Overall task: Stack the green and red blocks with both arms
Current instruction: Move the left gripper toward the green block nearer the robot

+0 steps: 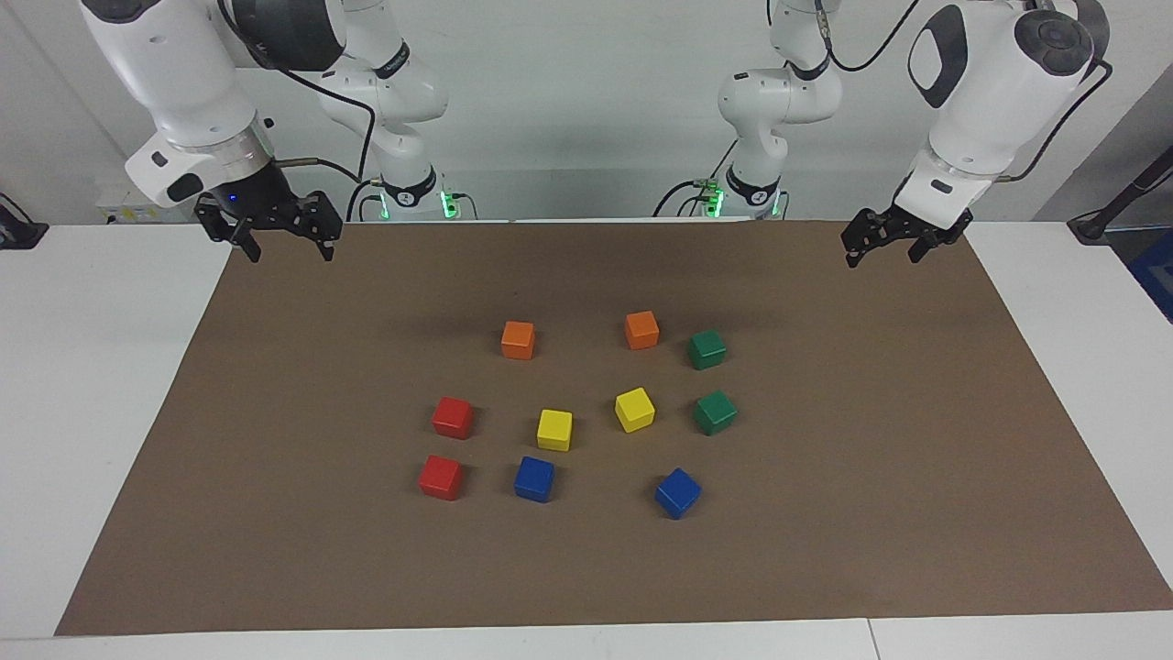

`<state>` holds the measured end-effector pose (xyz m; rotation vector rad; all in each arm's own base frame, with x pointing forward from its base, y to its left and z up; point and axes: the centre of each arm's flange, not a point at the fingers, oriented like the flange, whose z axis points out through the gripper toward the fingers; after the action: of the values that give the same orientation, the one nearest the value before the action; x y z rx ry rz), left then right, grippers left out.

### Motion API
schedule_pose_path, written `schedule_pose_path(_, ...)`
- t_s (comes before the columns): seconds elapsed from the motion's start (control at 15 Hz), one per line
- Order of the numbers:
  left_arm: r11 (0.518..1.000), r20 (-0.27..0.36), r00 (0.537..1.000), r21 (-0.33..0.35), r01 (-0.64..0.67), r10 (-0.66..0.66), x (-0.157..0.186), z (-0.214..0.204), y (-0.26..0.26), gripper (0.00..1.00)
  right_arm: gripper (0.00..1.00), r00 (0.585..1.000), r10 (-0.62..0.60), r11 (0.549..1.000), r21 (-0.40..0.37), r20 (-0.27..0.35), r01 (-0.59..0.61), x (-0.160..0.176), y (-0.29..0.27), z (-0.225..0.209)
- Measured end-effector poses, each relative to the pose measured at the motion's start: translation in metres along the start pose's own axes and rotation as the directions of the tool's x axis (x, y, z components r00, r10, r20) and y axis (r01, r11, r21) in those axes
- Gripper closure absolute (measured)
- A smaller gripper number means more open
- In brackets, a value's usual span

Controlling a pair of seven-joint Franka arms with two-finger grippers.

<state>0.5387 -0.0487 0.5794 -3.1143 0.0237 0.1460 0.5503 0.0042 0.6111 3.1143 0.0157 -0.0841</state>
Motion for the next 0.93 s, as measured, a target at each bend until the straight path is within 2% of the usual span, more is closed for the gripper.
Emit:
schedule_pose_path(0.47, 1.000, -0.001, 1.000, 0.000, -0.001, 0.001, 0.000, 0.000, 0.001, 0.00, 0.00, 1.000, 0.000, 1.000, 0.000, 0.000, 0.000, 0.000, 0.000, 0.000)
schedule_pose_path(0.53, 1.000, -0.009, 1.000, -0.001, 0.009, -0.009, 0.001, -0.001, 0.002, 0.00, 0.00, 1.000, 0.000, 1.000, 0.000, 0.000, 0.000, 0.000, 0.000, 0.000)
schedule_pose_path(0.67, 0.997, -0.070, 0.995, -0.011, 0.076, -0.077, 0.008, -0.003, 0.007, 0.00, 0.00, 1.000, 0.000, 1.000, 0.000, 0.000, 0.000, 0.000, 0.000, 0.000)
schedule_pose_path(0.8, 0.995, -0.095, 0.990, -0.019, 0.102, -0.104, 0.013, 0.013, 0.021, 0.00, 0.00, 1.000, 0.000, 1.000, 0.000, 0.000, 0.000, 0.000, 0.000, 0.000)
schedule_pose_path(0.93, 0.993, -0.090, 0.989, -0.024, 0.118, -0.119, 0.020, 0.044, 0.043, 0.00, 0.00, 1.000, 0.000, 1.000, 0.000, 0.001, 0.000, 0.000, 0.000, 0.000)
